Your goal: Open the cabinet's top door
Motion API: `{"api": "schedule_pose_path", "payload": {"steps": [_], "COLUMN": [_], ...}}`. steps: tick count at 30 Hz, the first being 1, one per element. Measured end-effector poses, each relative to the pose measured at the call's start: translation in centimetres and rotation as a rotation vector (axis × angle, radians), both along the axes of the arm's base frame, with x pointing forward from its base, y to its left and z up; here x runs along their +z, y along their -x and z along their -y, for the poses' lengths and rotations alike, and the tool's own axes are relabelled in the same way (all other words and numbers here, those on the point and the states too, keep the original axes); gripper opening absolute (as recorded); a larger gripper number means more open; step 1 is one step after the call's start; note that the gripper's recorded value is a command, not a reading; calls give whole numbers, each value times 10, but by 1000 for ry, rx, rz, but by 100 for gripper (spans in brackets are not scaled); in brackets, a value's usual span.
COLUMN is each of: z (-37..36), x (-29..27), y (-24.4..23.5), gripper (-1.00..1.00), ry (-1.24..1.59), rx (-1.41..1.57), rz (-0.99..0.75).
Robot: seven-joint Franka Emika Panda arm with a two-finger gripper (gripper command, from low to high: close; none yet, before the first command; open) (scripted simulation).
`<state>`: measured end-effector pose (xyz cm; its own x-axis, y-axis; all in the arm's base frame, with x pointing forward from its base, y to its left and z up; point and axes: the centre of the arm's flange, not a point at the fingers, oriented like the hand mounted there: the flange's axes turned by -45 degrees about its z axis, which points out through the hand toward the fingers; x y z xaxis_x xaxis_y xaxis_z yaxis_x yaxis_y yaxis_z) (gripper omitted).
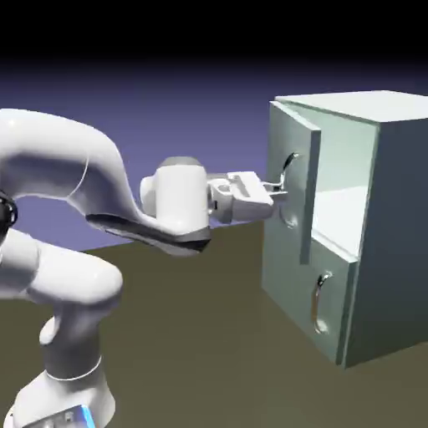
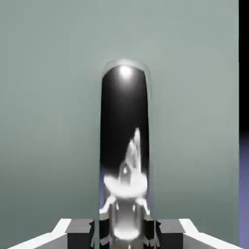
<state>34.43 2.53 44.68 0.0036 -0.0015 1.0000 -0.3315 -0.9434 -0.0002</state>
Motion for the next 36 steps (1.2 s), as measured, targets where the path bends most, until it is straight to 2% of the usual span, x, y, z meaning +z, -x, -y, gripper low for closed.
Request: {"api": "schedule_pose_path", "payload": {"steps": [17, 28, 36], "z": [-73, -76, -124], "x": [0, 2, 1], "y": [59, 60, 82], "gripper": [-100, -100, -100], "ry": [1, 11, 4], "rx": [-268, -274, -426], "rz": [1, 5, 6]}}
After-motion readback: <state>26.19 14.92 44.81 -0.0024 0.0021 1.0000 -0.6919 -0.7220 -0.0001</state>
